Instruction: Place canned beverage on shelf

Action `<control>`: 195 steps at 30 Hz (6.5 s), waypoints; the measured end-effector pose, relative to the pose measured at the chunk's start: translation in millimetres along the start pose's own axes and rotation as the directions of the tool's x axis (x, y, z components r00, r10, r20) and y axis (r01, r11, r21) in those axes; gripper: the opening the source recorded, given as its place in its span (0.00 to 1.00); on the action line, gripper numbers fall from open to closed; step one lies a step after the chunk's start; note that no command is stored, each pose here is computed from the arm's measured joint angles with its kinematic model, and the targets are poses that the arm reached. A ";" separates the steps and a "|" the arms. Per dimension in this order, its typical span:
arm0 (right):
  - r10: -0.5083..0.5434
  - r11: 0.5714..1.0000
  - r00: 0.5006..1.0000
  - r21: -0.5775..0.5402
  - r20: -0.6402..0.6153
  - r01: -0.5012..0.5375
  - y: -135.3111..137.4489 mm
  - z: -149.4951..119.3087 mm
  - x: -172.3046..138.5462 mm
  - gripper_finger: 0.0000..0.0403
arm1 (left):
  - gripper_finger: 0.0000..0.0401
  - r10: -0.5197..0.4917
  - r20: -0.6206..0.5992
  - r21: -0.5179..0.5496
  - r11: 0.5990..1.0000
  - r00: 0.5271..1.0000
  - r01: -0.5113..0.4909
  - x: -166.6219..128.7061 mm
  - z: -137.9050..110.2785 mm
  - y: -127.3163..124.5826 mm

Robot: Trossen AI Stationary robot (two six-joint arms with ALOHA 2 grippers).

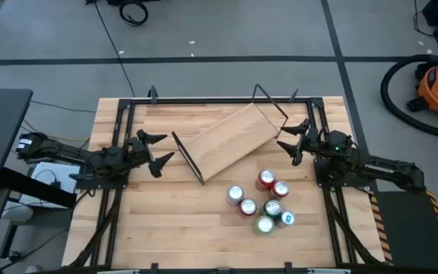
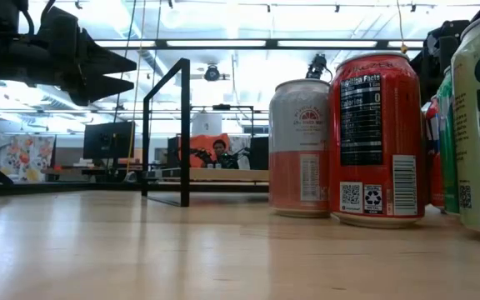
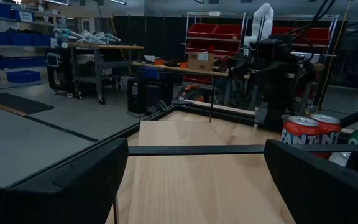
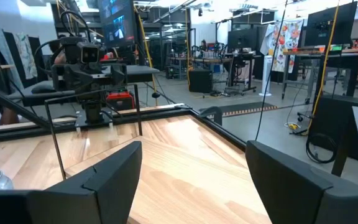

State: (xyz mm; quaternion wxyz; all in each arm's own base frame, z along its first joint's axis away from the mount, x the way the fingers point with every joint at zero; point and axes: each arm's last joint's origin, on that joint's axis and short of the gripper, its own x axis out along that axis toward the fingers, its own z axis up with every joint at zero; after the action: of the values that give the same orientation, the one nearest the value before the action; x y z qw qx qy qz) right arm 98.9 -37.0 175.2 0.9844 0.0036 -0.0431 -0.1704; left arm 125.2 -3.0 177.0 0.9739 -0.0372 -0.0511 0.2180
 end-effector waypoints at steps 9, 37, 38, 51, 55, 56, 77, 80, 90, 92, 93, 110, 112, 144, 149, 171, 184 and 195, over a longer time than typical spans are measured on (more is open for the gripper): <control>0.000 1.000 1.000 0.000 0.000 0.000 0.0 0.1 0.0 0.74 | 0.97 0.000 0.000 0.000 1.000 1.000 0.000 0.0 0.0 0.0; 0.000 1.000 1.000 0.000 0.000 0.000 0.0 0.0 0.0 0.74 | 0.97 0.000 0.000 0.000 1.000 1.000 0.000 0.0 0.0 0.0; 0.000 1.000 1.000 0.000 0.001 0.000 0.0 0.1 0.0 0.74 | 0.97 0.000 0.000 0.000 1.000 1.000 0.000 0.0 0.0 0.0; 0.000 1.000 1.000 0.000 0.000 0.000 0.0 0.1 0.0 0.74 | 0.97 0.000 0.000 0.000 1.000 1.000 0.000 0.0 0.0 0.0; 0.000 1.000 1.000 0.000 0.000 0.000 0.0 0.1 0.0 0.74 | 0.97 0.000 0.000 -0.002 1.000 1.000 0.000 0.0 0.0 0.0; 0.000 1.000 1.000 0.000 0.000 0.000 0.0 0.1 0.0 0.74 | 0.97 0.000 0.000 -0.012 1.000 1.000 0.000 0.0 0.0 0.0; -0.033 0.999 0.997 0.001 0.073 0.033 -0.9 7.1 -0.3 0.74 | 0.97 -0.057 0.006 -0.243 0.968 0.998 0.056 -0.2 1.6 -2.4; -0.024 1.000 0.992 0.001 0.121 0.024 -0.5 11.8 -0.7 0.74 | 0.97 -0.153 -0.016 -0.224 0.964 0.988 0.145 4.0 9.8 -7.6; -0.060 0.971 0.980 0.239 0.189 0.013 -1.3 18.2 -1.8 0.74 | 0.97 -0.316 -0.268 -0.107 0.949 0.910 0.297 38.4 60.6 -46.7; -0.045 0.956 0.982 0.293 0.186 -0.012 -0.8 18.0 -1.7 0.74 | 0.97 -0.341 -0.287 -0.060 0.939 0.895 0.338 44.9 65.6 -58.3; -0.029 0.945 0.983 0.326 0.181 -0.032 -0.4 17.6 -1.6 0.74 | 0.97 -0.353 -0.297 -0.038 0.933 0.887 0.358 47.9 66.8 -64.0; 0.370 0.820 0.927 0.450 0.052 -0.353 20.4 5.6 3.8 0.74 | 0.97 -0.355 -0.700 0.011 0.862 0.619 0.506 135.5 72.6 -174.0; 0.357 0.844 0.934 0.420 0.025 -0.333 22.4 2.8 5.6 0.74 | 0.97 -0.330 -0.728 0.040 0.855 0.602 0.516 150.4 75.0 -183.8; 0.332 0.943 0.927 0.085 -0.174 -0.322 58.2 16.3 13.0 0.73 | 0.97 -0.263 -0.829 -0.043 0.909 0.493 0.414 242.7 40.3 -210.0; 0.311 0.947 0.927 -0.018 -0.211 -0.322 65.2 11.9 11.9 0.73 | 0.97 -0.254 -0.824 -0.024 0.909 0.506 0.416 244.2 36.7 -212.4; 0.295 0.935 0.916 -0.118 -0.271 -0.335 69.8 5.0 11.4 0.73 | 0.94 -0.135 -0.896 0.097 0.870 0.423 0.483 244.1 2.1 -209.0; 0.293 0.934 0.914 -0.120 -0.281 -0.336 70.2 3.7 12.0 0.73 | 0.75 -0.120 -0.898 0.083 0.898 0.423 0.432 246.1 2.5 -204.8; 0.292 0.933 0.912 -0.122 -0.288 -0.337 70.1 3.0 11.9 0.73 | 0.75 -0.039 -0.892 0.126 0.935 0.450 0.330 259.1 45.0 -189.0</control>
State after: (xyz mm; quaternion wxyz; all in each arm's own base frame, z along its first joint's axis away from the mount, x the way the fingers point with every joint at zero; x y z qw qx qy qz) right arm 133.3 25.2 180.7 0.9925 -0.0642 0.1033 -0.0102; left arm 432.7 -60.3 261.1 0.8730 0.0010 0.4836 0.0641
